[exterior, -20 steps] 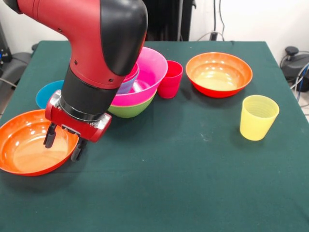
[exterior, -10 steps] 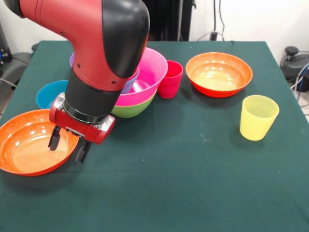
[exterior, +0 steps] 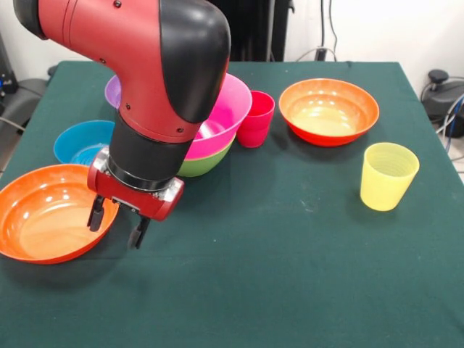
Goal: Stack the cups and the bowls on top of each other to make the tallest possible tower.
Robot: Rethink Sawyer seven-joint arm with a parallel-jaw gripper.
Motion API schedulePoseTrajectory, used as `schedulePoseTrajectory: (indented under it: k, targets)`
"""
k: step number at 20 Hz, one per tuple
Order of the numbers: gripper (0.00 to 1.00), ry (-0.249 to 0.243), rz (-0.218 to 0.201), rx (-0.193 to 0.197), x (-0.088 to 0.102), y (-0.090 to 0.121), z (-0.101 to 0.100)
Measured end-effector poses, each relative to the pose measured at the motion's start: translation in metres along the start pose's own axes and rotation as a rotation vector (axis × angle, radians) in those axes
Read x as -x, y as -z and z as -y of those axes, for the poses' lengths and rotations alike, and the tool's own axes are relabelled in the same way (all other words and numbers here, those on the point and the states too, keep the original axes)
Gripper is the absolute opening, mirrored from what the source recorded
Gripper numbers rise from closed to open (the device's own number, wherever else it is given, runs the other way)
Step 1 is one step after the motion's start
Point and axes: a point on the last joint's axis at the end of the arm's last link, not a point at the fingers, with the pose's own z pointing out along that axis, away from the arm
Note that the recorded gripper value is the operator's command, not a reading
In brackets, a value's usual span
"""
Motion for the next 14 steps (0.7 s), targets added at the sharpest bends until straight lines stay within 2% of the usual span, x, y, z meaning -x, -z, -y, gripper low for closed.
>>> schedulePoseTrajectory:
  k: [14]
  targets:
    - [1.00, -0.003, -0.016, 0.008, -0.0072, -0.0039, -0.0022]
